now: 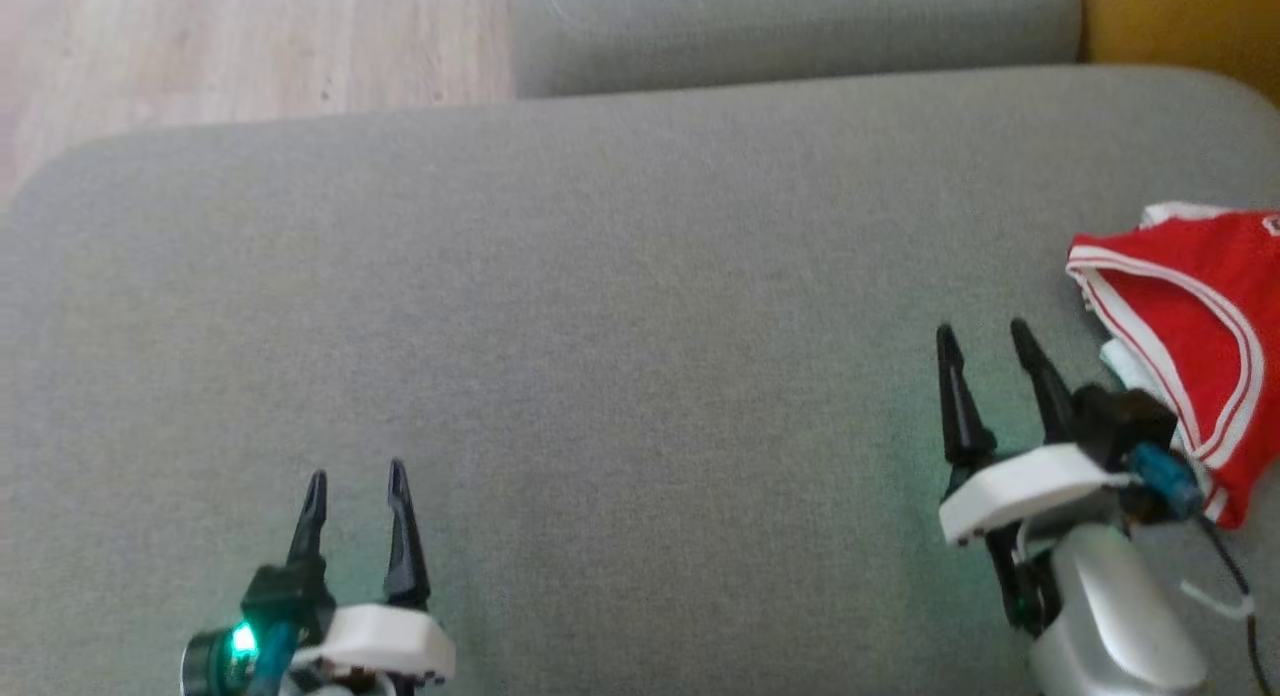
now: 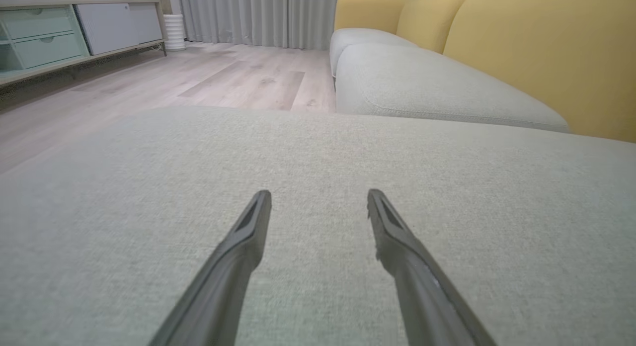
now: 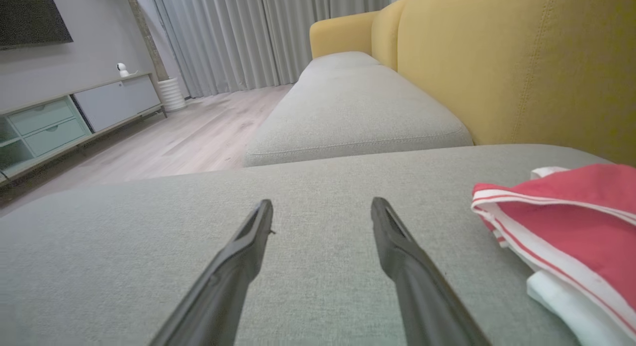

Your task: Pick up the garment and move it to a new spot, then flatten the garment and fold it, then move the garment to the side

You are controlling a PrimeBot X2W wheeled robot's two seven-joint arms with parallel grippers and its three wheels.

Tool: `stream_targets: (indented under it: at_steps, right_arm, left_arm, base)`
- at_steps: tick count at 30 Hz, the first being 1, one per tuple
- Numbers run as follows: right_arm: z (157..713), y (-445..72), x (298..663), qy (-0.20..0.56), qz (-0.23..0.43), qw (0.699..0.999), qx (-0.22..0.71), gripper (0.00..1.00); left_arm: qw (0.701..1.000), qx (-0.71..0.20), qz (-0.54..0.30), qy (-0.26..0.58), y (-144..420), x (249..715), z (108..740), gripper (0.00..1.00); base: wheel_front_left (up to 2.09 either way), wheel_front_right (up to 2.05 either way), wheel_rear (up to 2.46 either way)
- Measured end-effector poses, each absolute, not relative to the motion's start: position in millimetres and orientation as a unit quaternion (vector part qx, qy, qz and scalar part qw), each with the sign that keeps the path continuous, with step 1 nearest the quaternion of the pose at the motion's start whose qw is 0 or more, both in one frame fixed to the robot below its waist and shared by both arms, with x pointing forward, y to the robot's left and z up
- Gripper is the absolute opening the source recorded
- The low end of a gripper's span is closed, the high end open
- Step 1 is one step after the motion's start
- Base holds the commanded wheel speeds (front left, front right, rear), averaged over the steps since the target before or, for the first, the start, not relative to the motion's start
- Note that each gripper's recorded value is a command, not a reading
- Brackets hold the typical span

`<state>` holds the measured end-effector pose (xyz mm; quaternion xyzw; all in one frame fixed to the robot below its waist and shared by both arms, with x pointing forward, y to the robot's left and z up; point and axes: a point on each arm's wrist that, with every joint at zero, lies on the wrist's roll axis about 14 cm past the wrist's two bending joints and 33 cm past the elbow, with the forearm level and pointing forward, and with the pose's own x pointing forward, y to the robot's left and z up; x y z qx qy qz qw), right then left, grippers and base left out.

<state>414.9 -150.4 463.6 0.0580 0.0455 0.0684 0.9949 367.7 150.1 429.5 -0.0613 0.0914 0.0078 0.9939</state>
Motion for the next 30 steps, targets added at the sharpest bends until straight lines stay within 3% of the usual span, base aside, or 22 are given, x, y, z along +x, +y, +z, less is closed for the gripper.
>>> stream_targets:
  at_steps: [16, 17, 24, 30]
  right_arm:
    - [457.3, -142.7, 383.4, 0.057, 0.078, 0.993, 0.068, 1.00]
    - [453.1, -142.8, 380.5, 0.063, 0.077, 0.993, 0.068, 0.00]
    - [402.2, -146.4, 344.3, 0.143, 0.063, 0.984, 0.080, 0.00]
    - [405.4, -151.2, 346.8, 0.141, 0.045, 0.982, 0.118, 0.00]
  left_arm:
    - [0.995, -0.071, 0.007, 0.076, 160.3, 348.3, 437.9, 1.00]
    - [0.994, -0.073, 0.007, 0.079, 160.5, 347.2, 436.1, 0.00]
    - [0.987, -0.076, 0.017, 0.144, 163.9, 321.4, 398.9, 0.00]
    - [0.982, -0.115, 0.029, 0.150, 166.6, 321.9, 398.1, 0.00]
  base:
    - [0.00, 0.00, 0.00]
    - [0.00, 0.00, 0.00]
    - [0.00, 0.00, 0.00]
    - [0.00, 0.00, 0.00]
